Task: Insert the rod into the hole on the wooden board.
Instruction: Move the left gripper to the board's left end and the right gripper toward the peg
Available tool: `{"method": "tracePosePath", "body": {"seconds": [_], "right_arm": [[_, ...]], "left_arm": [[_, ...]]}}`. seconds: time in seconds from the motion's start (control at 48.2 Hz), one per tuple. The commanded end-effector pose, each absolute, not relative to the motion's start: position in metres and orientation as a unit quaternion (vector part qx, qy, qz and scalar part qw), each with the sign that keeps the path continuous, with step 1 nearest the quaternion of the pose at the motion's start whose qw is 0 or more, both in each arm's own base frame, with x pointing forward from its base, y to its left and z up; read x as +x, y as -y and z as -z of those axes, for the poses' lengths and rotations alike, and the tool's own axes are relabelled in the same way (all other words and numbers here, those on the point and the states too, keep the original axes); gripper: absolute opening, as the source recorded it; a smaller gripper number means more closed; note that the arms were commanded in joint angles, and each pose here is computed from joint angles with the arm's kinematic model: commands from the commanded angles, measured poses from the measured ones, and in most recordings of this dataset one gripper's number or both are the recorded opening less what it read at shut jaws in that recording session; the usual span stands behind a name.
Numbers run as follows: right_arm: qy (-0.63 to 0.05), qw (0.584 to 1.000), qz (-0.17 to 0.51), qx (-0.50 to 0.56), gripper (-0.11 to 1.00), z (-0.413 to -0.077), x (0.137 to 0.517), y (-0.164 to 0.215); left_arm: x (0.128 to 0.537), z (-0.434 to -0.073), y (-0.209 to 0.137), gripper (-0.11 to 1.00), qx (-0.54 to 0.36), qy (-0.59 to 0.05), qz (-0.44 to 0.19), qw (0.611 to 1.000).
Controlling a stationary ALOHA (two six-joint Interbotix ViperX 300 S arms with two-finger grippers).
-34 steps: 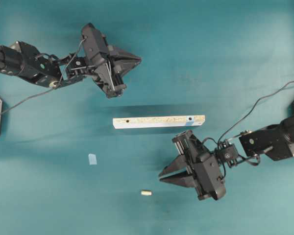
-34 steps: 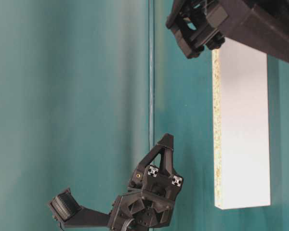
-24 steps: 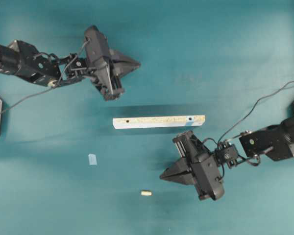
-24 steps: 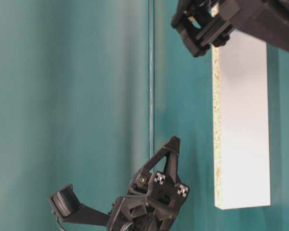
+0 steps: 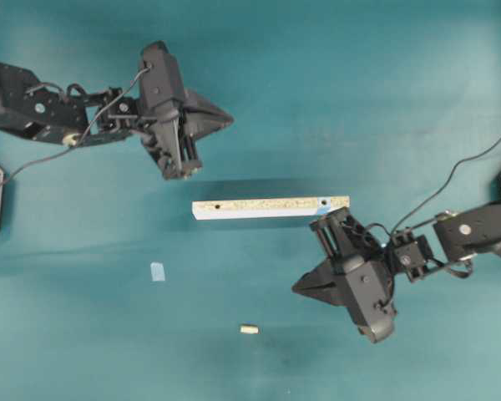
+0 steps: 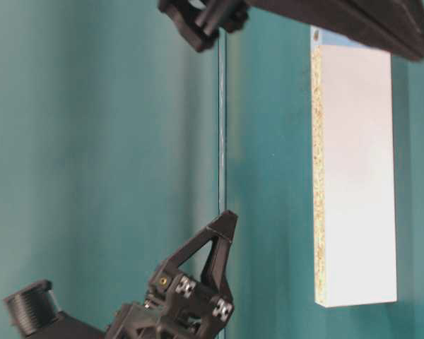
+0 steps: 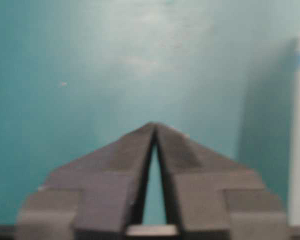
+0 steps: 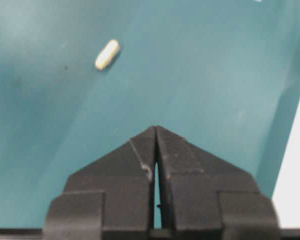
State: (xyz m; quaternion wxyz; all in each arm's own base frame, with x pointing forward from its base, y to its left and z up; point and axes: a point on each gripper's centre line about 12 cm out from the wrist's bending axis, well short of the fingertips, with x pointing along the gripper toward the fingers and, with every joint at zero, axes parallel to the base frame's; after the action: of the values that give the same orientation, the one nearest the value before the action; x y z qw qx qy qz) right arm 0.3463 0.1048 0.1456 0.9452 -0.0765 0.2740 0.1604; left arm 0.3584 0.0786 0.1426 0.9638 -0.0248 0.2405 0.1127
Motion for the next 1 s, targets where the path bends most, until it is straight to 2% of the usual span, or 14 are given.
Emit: {"method": "tracePosePath", "body": {"seconds": [0.0, 0.104, 0.332, 0.436, 0.519, 0.581, 0.726, 0.768, 0.975], "right_arm": [[-0.275, 0.945, -0.161, -0.079, -0.01, -0.164, 0.347, -0.108], [-0.307, 0.935, -0.156, -0.08, -0.01, -0.168, 0.349, -0.109], [-0.362, 0.924, -0.123, -0.029, 0.0, -0.181, 0.36, -0.111], [-0.379, 0.919, -0.109, -0.002, 0.01, -0.182, 0.361, -0.112], [-0.392, 0.915, -0.097, 0.018, 0.13, -0.181, 0.36, -0.113], [-0.396, 0.913, -0.092, 0.029, 0.28, -0.182, 0.361, -0.114], [-0.415, 0.905, -0.08, 0.04, 0.71, -0.185, 0.364, -0.116], [-0.423, 0.902, -0.078, 0.038, 0.8, -0.186, 0.365, -0.117], [-0.469, 0.881, -0.06, 0.028, 0.81, -0.189, 0.379, -0.121]], "left_arm": [[0.36, -0.162, -0.068, 0.25, -0.018, -0.226, -0.097, 0.969], [0.359, -0.168, -0.055, 0.37, -0.014, -0.232, -0.079, 0.969], [0.358, -0.175, -0.024, 0.46, -0.008, -0.25, -0.037, 0.967], [0.358, -0.173, -0.013, 0.66, -0.007, -0.267, -0.022, 0.963], [0.358, -0.171, -0.008, 0.87, -0.01, -0.283, -0.016, 0.959], [0.359, -0.168, -0.006, 0.96, -0.014, -0.295, -0.014, 0.955], [0.359, -0.16, -0.004, 0.99, -0.02, -0.308, -0.013, 0.951], [0.36, -0.158, -0.004, 0.99, -0.02, -0.312, -0.013, 0.95], [0.361, -0.146, -0.003, 0.99, -0.02, -0.327, -0.013, 0.945]]}}
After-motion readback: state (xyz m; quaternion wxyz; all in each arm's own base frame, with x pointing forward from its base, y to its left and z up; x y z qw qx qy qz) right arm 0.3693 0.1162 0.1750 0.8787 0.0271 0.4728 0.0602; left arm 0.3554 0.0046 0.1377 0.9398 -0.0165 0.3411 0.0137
